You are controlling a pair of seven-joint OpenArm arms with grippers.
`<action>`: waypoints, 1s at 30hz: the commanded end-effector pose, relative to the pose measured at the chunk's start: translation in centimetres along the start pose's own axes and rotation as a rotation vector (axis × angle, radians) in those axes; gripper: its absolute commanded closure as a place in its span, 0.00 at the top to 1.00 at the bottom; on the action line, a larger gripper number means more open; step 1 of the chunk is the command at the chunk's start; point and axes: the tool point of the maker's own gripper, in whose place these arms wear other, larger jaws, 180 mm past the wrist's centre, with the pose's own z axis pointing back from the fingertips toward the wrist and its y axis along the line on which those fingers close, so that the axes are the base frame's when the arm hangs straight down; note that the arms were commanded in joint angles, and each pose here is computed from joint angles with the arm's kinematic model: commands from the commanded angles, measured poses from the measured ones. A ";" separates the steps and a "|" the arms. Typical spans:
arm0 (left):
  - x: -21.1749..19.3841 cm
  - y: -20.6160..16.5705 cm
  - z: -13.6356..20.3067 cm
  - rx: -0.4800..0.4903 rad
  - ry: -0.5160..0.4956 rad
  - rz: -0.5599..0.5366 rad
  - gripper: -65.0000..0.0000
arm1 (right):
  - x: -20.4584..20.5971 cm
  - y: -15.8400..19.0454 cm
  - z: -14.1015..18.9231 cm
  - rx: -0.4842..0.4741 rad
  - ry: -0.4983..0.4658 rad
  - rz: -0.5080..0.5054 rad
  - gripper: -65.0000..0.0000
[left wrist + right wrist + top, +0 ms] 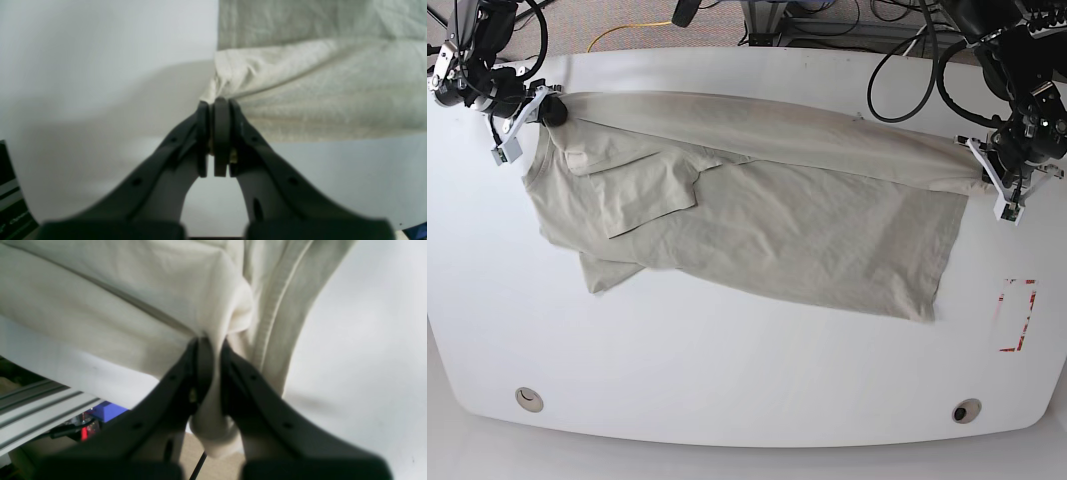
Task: Fold the T-shirt properly
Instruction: 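Release the left gripper and regrasp the shirt edge further along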
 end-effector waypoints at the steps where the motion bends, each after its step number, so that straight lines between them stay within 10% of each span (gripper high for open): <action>1: 1.8 1.1 0.0 0.015 -0.037 -0.019 0.00 | 1.1 -0.5 0.9 -0.018 -0.026 0.026 0.00; 22: 3.5 1.3 -4.2 -0.089 0.033 -0.019 0.00 | 0.6 -0.4 0.8 -0.015 -0.023 0.021 0.00; 30: 4.3 2.0 -4.4 -0.087 0.025 -0.007 0.66 | 0.6 -0.5 0.9 -0.019 -0.025 0.020 0.00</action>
